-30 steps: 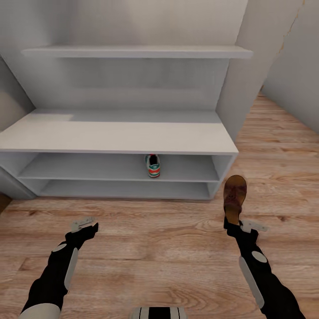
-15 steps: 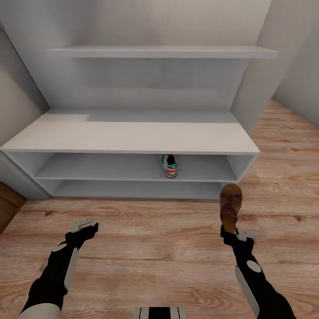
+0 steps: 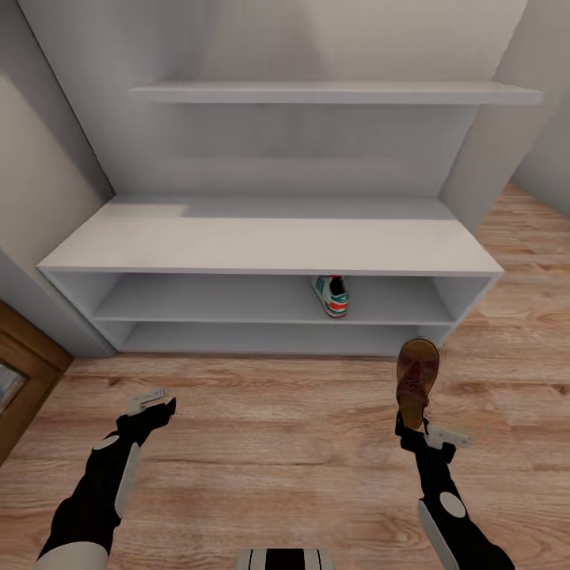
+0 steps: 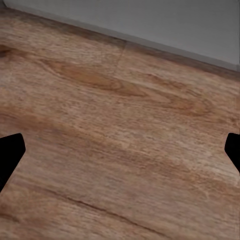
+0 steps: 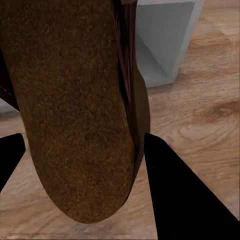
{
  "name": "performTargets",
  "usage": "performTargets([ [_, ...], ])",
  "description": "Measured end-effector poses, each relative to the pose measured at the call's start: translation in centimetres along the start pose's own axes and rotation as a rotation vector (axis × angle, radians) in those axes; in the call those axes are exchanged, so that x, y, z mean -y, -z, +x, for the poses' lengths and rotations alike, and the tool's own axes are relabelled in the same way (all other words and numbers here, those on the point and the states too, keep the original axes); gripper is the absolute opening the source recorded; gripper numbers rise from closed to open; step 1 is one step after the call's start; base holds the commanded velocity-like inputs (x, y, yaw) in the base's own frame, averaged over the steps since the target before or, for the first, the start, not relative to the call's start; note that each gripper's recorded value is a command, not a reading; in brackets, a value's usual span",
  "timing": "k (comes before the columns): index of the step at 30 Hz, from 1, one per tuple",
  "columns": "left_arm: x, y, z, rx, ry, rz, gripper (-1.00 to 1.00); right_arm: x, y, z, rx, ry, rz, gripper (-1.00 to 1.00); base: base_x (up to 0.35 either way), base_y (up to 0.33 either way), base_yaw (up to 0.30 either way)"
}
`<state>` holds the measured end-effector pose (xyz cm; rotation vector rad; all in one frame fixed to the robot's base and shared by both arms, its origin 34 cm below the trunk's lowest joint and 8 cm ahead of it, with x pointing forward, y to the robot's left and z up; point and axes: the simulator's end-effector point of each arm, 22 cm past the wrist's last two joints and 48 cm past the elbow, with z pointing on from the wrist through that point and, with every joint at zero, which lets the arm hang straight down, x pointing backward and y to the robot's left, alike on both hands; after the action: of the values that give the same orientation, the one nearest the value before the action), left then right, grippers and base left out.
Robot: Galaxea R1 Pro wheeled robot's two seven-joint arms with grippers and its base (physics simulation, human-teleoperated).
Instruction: Pick up the two gym shoes and the two sandals from the corridor floor and place them onto the hallstand (shoe rack) in the corridor, making sure they are on the rack and not on the floor. Arrange them so the two gym shoes are next to each other and the two sandals are next to each other.
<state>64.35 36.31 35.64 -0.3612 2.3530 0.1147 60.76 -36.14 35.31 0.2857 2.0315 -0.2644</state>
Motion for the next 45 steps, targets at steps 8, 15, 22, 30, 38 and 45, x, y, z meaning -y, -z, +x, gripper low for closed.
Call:
performTargets([
  [8, 0.0, 0.0, 0.0, 0.0, -0.001, 0.0, 1.0, 0.0, 0.2, 1.0, -0.019, 0.008, 0.0, -1.0, 0.0, 0.35, 0.0],
  [15, 0.0, 0.0, 0.0, 0.0, -0.002, 0.0, 1.0, 0.0, 0.2, 1.0, -0.021, 0.008, -0.001, -1.0, 0.0, 0.344, 0.0],
  [22, 0.1, 0.0, 0.0, 0.0, -0.002, 0.001, 1.0, -1.0, 0.5, 1.3, -0.027, -0.006, -0.009, -1.0, -0.054, 0.325, 0.0],
  [30, 0.1, 0.0, 0.0, 0.001, -0.003, 0.002, 1.0, -1.9, 0.7, 1.6, -0.034, -0.024, -0.014, -1.0, -0.115, 0.309, 0.0],
  [38, 0.1, 0.0, 0.0, 0.001, -0.003, 0.001, 1.0, -1.9, 0.7, 1.7, -0.035, -0.025, -0.013, -1.0, -0.165, 0.24, 0.0],
  [45, 0.0, 0.0, 0.0, 0.002, -0.003, -0.001, 1.0, -2.0, 0.8, 1.8, -0.038, -0.024, -0.014, -1.0, -0.031, 0.036, 0.0],
])
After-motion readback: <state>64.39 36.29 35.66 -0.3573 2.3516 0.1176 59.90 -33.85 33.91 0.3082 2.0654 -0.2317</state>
